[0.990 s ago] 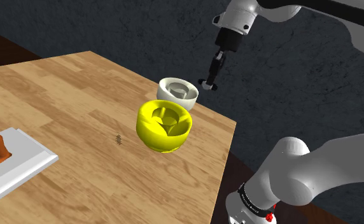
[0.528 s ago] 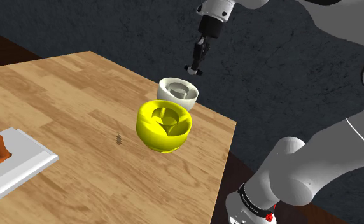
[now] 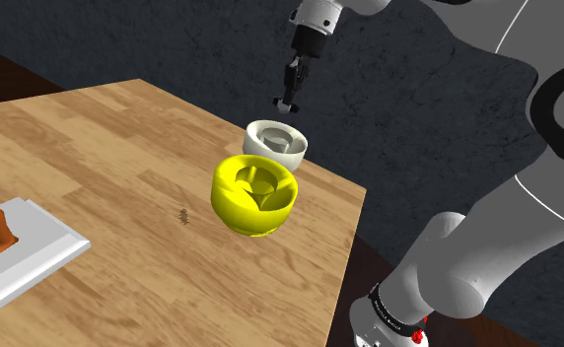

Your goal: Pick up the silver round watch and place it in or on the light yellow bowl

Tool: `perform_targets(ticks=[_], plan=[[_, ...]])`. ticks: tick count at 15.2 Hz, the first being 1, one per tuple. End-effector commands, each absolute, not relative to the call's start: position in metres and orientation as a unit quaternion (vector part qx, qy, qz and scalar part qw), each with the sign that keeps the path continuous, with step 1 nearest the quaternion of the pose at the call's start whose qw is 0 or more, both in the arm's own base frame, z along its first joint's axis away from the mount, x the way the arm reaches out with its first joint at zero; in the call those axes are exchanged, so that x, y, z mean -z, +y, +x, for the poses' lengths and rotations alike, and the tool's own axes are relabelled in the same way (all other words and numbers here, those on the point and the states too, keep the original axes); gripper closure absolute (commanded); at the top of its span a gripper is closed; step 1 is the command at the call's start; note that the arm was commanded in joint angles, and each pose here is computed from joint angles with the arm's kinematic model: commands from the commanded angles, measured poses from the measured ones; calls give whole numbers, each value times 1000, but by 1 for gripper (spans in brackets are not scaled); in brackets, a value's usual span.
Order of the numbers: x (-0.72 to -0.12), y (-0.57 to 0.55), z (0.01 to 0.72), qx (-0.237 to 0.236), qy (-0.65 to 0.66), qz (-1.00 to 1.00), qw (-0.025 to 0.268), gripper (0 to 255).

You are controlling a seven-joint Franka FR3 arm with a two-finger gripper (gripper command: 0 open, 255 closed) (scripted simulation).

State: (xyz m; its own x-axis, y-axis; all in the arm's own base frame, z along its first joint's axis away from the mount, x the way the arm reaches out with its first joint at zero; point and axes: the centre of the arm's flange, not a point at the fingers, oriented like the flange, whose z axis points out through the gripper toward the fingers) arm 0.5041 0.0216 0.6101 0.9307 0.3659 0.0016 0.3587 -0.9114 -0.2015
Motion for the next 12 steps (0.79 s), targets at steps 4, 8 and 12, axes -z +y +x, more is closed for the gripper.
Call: perform_targets(ticks=[4, 8, 12], plan=[[-584, 22, 504, -18, -185, -977, 100, 255], [-562, 22, 504, -18, -185, -977, 100, 255], [-541, 22, 504, -18, -185, -977, 100, 255]])
